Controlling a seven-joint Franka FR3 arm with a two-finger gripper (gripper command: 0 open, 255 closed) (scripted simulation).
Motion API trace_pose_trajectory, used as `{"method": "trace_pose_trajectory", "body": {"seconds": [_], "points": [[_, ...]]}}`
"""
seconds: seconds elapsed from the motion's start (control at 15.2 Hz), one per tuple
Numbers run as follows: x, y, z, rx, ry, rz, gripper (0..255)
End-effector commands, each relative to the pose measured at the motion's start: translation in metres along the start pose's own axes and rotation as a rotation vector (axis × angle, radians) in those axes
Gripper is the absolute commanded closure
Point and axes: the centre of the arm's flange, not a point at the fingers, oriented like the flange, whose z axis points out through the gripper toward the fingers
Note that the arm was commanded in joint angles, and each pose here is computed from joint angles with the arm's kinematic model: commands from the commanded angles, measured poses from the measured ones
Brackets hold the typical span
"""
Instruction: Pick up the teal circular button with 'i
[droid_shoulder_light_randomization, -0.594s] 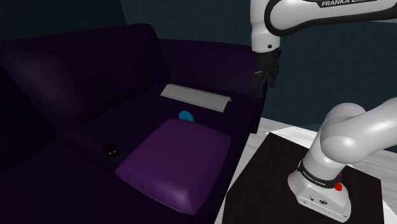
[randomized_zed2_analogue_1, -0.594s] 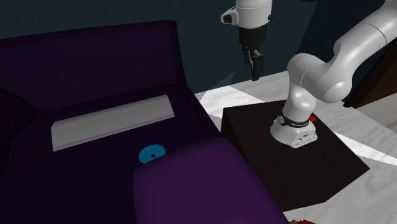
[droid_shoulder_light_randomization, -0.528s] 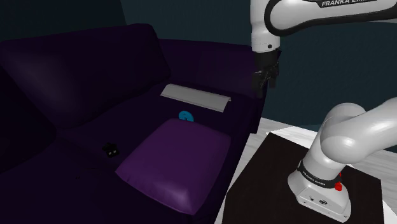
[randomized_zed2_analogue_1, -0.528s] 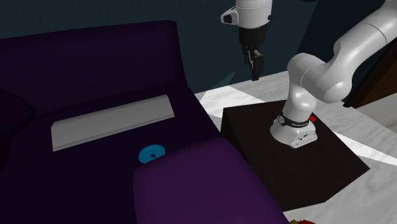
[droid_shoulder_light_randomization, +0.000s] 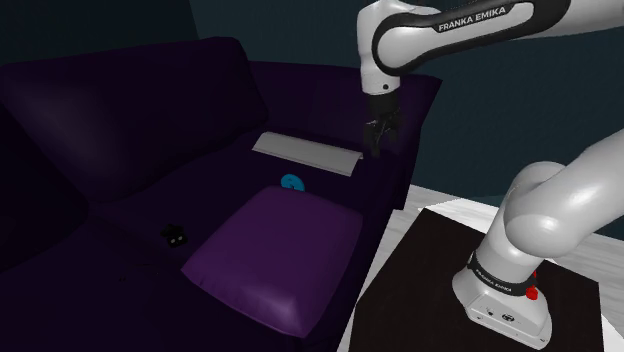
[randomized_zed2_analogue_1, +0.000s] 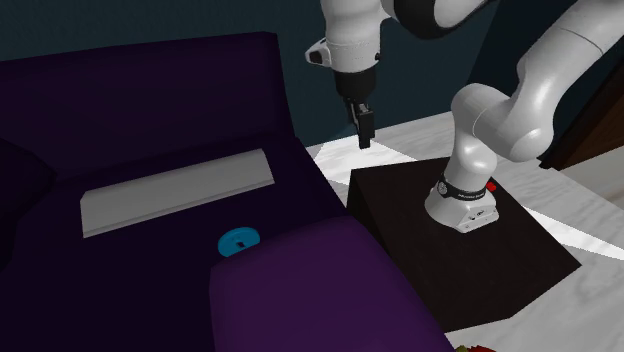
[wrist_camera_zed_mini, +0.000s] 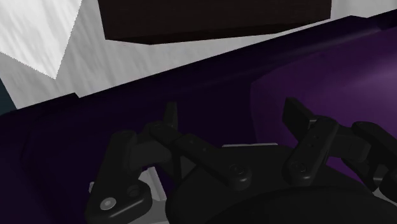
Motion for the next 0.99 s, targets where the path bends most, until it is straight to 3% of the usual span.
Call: {"method": "trace_pose_trajectory", "body": {"seconds": [0.0,0.92], "points": [[0.027,-0.003,0.009,0.000,0.008,-0.021,0],[0.193,-0.053,0.050,0.001,0.050,-0.161,0]]}}
